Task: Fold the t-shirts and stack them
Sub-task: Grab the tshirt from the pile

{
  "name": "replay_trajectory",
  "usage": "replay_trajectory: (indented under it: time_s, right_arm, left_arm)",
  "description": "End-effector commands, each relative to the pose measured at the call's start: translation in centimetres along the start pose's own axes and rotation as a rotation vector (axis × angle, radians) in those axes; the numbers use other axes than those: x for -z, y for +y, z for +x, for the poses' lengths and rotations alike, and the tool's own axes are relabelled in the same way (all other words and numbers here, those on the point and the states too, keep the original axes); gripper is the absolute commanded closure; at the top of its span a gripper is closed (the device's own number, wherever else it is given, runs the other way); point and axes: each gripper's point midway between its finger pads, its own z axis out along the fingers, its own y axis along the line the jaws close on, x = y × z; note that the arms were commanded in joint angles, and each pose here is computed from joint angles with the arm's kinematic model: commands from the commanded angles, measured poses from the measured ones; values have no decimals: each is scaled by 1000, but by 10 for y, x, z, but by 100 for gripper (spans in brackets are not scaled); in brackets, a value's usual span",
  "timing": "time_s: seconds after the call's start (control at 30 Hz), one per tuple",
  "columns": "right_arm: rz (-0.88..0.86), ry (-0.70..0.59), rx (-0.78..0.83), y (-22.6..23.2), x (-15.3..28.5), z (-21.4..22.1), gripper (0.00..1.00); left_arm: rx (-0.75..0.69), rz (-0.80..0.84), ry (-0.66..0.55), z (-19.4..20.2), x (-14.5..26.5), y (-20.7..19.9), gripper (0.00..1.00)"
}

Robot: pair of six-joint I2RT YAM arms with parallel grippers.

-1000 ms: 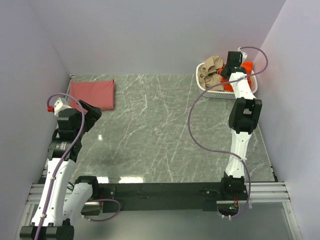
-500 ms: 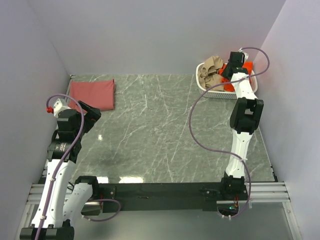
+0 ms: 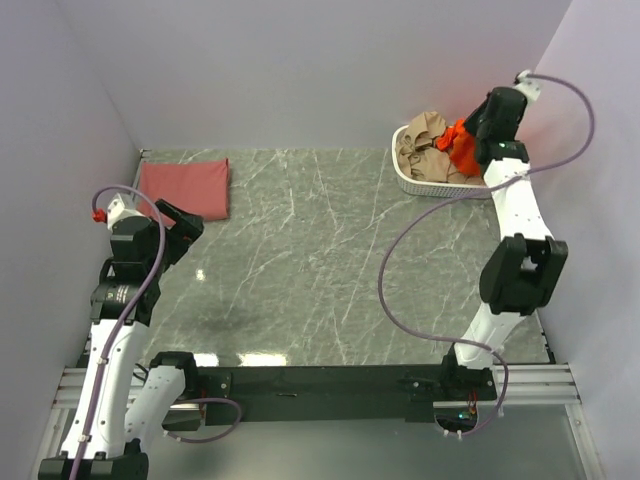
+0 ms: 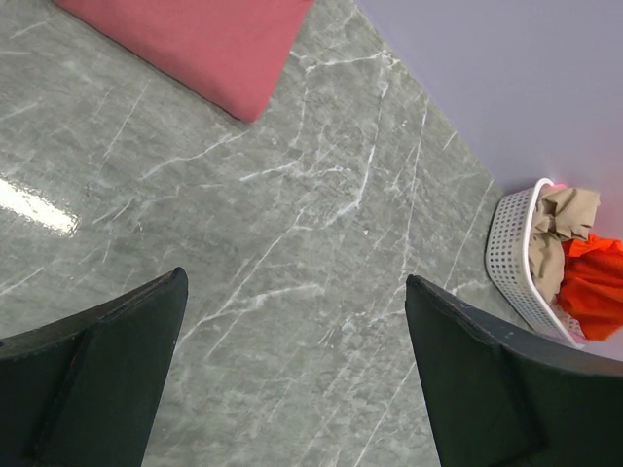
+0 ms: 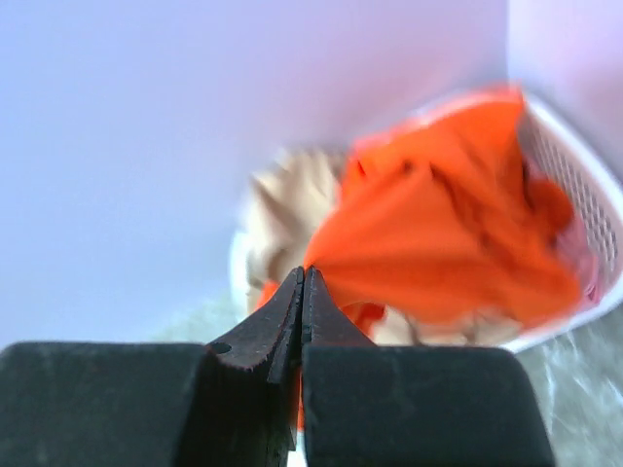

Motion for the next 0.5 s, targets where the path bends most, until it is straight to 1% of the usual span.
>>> replay_trajectory:
  time_s: [0.0, 0.07, 0.1, 0.17, 0.2, 0.23, 0.27, 0.3, 0.4, 0.43, 0.47]
  right_arm:
    - [-164, -221, -66, 51, 54, -94, 100]
    - [-195, -249, -66, 60, 74, -115, 100]
    - [-229, -289, -71, 71, 89, -136, 100]
    - [-262, -312, -59, 85, 111, -153, 100]
    - [-297, -373, -58, 99, 135, -182, 100]
    - [-293, -363, -42, 103, 142, -184, 100]
    - [-308, -386, -22, 112, 156, -193, 100]
    - [-348, -432, -21, 126, 180, -211, 100]
    - [-476, -456, -7, 169, 234, -216, 100]
    - [-517, -483, -17, 175, 258, -223, 100]
    - [-552, -486, -22, 183, 272, -222, 100]
  left_arm:
    - [-23, 43, -19, -11, 12, -13, 1]
    - [-26, 55, -22, -11, 16, -14, 1]
    - [-25, 60, -23, -12, 17, -15, 1]
    - [-41, 91, -13, -9, 21, -19, 1]
    - [-44, 101, -4, -7, 22, -20, 1]
    - [-52, 110, 3, -6, 22, -21, 1]
    - [-52, 112, 3, -5, 24, -21, 1]
    - [-54, 107, 8, -4, 25, -19, 1]
    - [-50, 100, 12, -2, 30, -16, 1]
    - [-50, 102, 12, -1, 32, -15, 1]
    - [-48, 109, 6, -2, 35, -15, 1]
